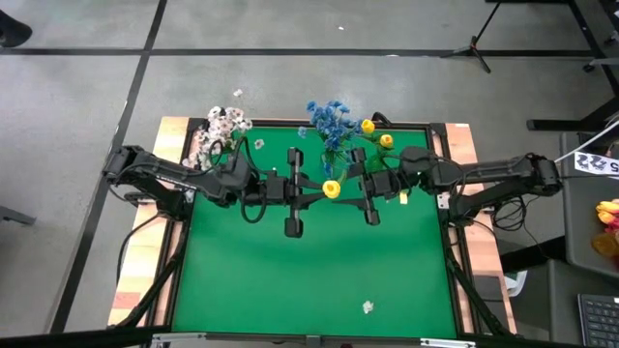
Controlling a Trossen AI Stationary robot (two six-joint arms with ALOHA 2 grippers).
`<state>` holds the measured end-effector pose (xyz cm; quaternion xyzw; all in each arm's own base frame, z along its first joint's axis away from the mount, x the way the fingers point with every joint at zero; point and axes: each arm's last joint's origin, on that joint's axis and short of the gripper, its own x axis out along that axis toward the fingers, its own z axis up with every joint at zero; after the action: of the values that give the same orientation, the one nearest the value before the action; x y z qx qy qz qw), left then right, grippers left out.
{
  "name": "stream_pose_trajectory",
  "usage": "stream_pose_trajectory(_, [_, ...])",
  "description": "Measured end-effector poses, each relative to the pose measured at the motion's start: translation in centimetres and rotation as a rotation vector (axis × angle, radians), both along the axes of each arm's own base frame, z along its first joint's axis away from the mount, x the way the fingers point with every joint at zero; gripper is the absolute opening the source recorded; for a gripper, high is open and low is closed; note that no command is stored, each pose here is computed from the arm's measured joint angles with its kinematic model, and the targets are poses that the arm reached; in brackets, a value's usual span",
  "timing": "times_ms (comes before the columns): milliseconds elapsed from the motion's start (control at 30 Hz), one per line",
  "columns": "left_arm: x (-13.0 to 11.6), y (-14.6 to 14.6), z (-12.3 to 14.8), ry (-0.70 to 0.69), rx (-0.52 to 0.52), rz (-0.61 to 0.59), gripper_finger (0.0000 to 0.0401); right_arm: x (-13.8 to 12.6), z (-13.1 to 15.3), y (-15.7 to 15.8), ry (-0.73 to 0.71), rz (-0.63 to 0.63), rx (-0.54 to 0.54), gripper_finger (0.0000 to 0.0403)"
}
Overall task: Sort flowers into vase by color
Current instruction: Put the yellow flower into the green vase
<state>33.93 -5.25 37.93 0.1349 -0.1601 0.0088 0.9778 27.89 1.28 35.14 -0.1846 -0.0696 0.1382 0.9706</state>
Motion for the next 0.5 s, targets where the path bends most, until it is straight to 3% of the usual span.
stream_pose_trajectory(500, [1.1,0.5,-1.2,0.027,0.013,0.022,0.0024,-0.1,0.8,0.0,-0.083,-0.062,0.011,0.0198])
